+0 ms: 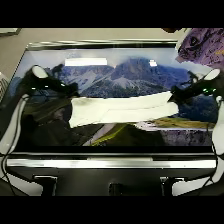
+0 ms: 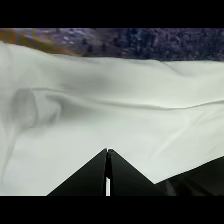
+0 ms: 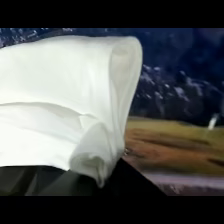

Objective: Fold the clothes and pants, and hang the long-sleeved shirts on hangers.

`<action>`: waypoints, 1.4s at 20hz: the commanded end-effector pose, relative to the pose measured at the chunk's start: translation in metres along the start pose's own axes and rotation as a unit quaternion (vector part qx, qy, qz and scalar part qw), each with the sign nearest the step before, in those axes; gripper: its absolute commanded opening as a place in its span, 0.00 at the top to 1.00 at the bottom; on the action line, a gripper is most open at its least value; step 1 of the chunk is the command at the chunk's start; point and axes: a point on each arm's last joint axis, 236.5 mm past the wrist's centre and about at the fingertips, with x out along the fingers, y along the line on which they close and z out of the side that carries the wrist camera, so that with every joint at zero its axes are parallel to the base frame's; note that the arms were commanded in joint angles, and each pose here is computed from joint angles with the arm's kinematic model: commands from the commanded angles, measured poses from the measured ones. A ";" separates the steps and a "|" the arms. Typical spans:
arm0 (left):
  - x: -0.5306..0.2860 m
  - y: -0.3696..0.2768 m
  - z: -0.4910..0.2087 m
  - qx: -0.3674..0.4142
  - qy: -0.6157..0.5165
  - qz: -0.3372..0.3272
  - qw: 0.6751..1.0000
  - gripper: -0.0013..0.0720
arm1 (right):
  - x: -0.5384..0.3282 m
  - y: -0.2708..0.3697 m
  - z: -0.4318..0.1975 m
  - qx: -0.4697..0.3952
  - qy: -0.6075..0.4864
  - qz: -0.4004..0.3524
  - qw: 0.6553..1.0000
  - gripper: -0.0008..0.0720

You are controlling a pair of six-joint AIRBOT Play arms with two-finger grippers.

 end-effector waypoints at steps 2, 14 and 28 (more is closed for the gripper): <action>0.066 -0.104 -0.029 0.039 -0.005 -0.051 0.998 0.96 | -0.087 -0.005 -0.010 0.004 -0.063 -0.085 0.994 0.95; 0.201 -0.331 -0.137 -0.090 0.058 -0.292 0.951 0.97 | -0.169 0.023 -0.049 0.026 -0.105 -0.090 0.990 0.95; 0.203 -0.330 -0.126 -0.109 0.089 -0.290 0.947 0.97 | -0.168 0.041 -0.038 0.025 -0.126 -0.051 0.990 0.95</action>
